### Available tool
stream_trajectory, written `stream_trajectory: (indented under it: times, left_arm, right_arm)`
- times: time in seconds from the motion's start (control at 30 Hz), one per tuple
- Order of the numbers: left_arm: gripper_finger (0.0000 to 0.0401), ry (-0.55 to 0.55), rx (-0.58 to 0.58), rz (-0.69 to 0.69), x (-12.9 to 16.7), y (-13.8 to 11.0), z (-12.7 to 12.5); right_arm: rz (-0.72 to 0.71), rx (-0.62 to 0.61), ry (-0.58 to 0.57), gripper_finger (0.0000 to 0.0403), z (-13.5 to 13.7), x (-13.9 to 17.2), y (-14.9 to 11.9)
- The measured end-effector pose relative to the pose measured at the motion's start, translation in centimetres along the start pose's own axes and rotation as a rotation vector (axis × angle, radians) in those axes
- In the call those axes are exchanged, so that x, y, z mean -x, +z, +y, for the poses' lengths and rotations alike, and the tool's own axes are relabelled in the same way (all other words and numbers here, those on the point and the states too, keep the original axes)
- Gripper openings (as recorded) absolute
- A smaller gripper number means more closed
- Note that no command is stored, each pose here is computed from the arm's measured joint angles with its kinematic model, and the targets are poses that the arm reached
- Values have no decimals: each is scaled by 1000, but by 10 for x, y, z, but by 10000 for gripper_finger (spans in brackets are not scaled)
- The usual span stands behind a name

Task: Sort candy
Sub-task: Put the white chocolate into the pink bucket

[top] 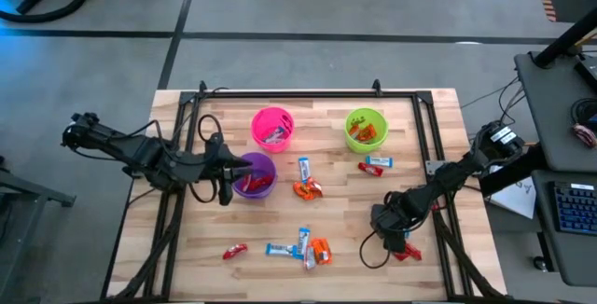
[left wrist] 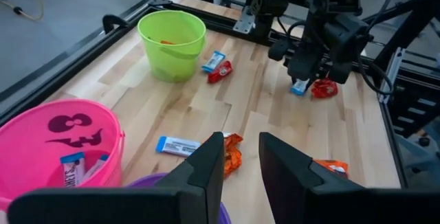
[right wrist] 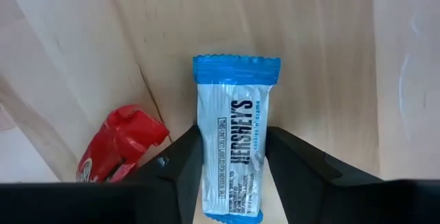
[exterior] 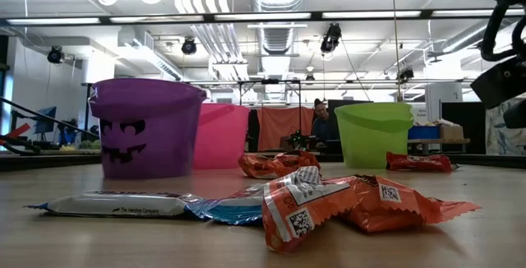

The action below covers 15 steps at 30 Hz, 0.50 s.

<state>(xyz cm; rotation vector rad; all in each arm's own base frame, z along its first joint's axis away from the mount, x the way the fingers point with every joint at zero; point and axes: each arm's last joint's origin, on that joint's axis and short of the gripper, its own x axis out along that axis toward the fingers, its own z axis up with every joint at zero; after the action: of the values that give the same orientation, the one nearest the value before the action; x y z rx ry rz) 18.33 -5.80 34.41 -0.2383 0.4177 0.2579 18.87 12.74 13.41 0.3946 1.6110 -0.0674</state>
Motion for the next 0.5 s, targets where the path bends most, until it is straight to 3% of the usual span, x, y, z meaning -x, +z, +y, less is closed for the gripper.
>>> stream_trajectory:
  times: [0.3,0.5]
  left_arm:
    - [77,3,1,-3,0,0,0]
    - [77,4,1,-4,0,0,0]
  right_arm:
    - [-26,24,22,51,2,0,2]
    - [-31,15,25,40,2,4,2]
